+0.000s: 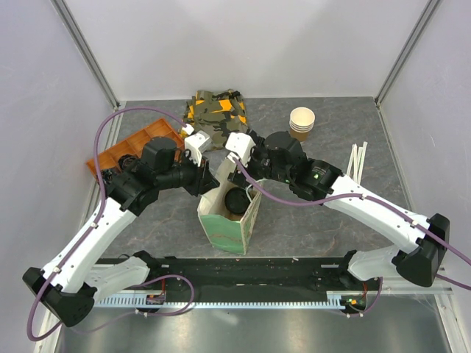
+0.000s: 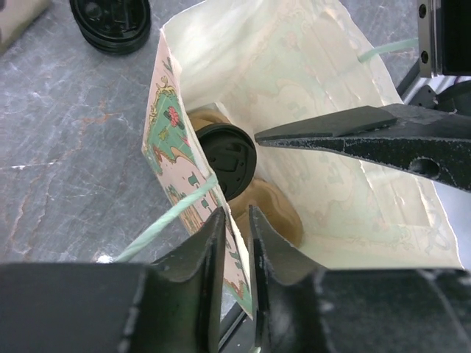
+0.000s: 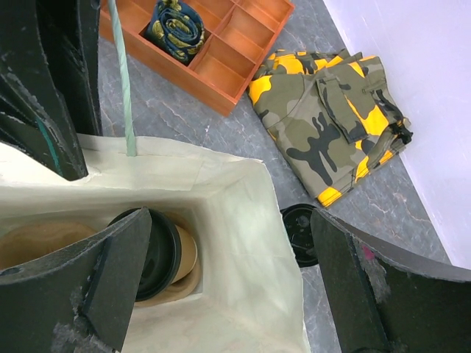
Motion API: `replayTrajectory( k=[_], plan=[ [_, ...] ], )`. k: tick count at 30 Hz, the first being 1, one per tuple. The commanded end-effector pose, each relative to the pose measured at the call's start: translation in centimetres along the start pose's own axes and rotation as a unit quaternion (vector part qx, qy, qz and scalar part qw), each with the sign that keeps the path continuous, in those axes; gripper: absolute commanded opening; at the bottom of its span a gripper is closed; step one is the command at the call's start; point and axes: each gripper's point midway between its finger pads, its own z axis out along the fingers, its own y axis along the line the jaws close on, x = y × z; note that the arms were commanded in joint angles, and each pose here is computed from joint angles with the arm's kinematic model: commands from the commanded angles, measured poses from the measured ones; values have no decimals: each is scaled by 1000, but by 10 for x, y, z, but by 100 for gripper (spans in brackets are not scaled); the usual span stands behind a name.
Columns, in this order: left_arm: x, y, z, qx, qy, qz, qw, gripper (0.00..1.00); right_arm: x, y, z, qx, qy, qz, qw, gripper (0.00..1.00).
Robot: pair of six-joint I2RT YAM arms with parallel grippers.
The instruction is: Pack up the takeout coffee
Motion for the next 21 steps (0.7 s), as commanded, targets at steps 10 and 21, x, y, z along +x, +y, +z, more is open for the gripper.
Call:
replayTrajectory(
  k=[10, 21],
  plan=[
    [-24, -1, -9, -27, -21, 42, 999, 35, -39, -21, -19, 38, -58, 1, 998, 98],
    [-26, -7, -11, -26, -16, 59, 998, 45, -43, -22, -20, 40, -65, -2, 997, 98]
  ],
)
